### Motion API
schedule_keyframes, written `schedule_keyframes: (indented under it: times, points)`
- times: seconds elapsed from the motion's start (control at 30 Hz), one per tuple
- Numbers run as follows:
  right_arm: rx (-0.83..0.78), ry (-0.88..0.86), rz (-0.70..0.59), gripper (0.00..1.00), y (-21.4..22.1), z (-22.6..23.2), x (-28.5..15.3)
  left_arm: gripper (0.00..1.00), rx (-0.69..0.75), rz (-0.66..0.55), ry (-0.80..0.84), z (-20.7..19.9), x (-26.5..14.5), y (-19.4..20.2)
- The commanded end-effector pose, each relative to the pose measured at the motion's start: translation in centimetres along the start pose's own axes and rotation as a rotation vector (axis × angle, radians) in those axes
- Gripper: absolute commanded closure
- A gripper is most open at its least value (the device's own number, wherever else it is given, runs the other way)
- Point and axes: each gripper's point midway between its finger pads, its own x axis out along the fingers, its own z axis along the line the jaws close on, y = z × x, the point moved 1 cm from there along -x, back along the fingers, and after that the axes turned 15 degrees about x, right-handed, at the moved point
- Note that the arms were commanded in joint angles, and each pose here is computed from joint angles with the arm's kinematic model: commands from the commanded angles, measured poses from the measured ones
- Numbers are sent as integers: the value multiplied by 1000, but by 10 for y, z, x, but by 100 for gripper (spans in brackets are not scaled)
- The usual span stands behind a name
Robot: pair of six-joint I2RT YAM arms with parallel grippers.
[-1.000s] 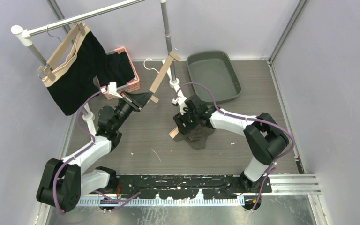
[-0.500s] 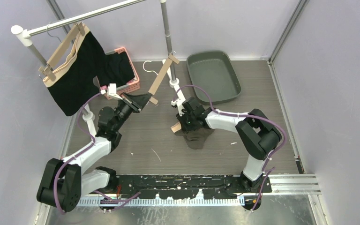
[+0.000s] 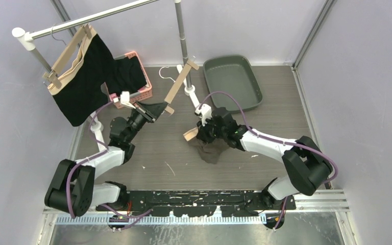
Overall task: Clip the underwear to the hanger
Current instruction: Pick up the underwear from the center of the board.
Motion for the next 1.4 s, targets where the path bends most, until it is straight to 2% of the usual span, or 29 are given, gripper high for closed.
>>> schedule_keyframes:
  times: [0.0, 0.27, 0.6, 0.97, 1.37]
  points:
    - [-25, -194, -190, 99, -62, 35, -17, 100, 22, -131, 177, -33, 6, -31]
    - [-24, -387, -241, 99, -90, 60, -33, 100, 18, -134, 261, -44, 14, -34]
    - [-52, -487, -252, 99, -120, 71, -35, 100, 29, -79, 332, -55, 14, -26]
    - [-1, -497, -307, 99, -149, 58, -43, 100, 36, -94, 325, -55, 13, -29]
    - [4, -494, -332, 99, -157, 49, -55, 100, 52, -105, 303, -53, 16, -35]
